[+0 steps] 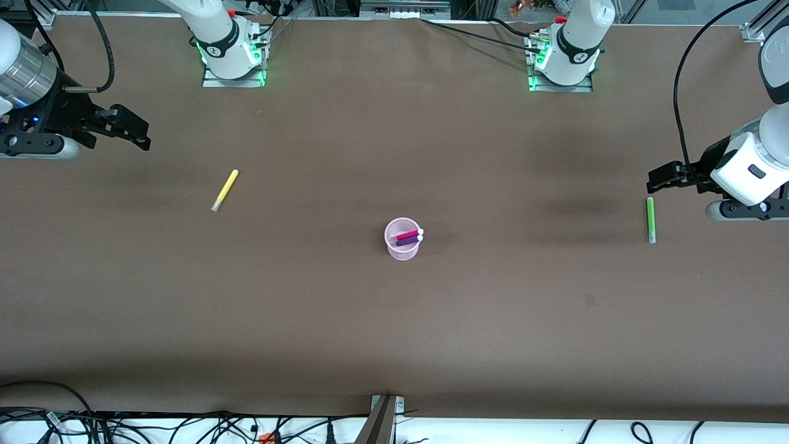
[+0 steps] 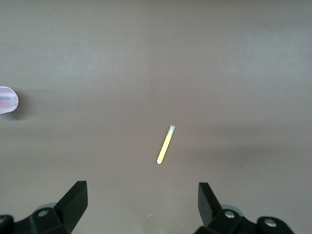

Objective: Organize pens into pink holder with both arms

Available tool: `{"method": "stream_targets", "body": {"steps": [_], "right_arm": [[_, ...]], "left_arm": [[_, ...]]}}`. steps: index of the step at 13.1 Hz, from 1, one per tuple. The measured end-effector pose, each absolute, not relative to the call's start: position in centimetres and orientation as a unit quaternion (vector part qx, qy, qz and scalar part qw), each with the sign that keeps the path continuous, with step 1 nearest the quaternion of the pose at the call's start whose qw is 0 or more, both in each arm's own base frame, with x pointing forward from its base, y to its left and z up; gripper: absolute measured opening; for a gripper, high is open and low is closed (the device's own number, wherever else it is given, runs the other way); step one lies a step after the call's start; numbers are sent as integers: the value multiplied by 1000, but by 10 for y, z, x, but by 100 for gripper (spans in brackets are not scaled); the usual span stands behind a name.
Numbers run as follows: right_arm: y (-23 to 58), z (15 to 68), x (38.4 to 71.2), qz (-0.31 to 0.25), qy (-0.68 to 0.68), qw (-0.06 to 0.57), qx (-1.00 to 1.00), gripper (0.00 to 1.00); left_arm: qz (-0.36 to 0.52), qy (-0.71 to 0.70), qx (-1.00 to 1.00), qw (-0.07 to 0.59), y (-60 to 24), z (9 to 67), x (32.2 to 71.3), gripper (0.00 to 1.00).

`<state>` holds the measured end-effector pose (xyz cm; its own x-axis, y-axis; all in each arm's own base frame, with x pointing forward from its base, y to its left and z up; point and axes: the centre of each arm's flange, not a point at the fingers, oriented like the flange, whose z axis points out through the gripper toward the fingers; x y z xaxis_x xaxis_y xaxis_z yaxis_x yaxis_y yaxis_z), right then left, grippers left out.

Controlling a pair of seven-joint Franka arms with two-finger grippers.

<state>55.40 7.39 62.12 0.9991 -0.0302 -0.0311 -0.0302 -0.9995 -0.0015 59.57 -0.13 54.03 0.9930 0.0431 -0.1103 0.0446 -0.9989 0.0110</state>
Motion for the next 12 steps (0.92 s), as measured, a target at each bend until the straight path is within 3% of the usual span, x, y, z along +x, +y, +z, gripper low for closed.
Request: {"method": "stream_targets", "body": {"steps": [12], "right_arm": [[74, 621, 554, 16, 15, 1, -1000, 100]], "left_arm": [[-51, 5, 999, 8, 1, 543, 595, 100]]}}
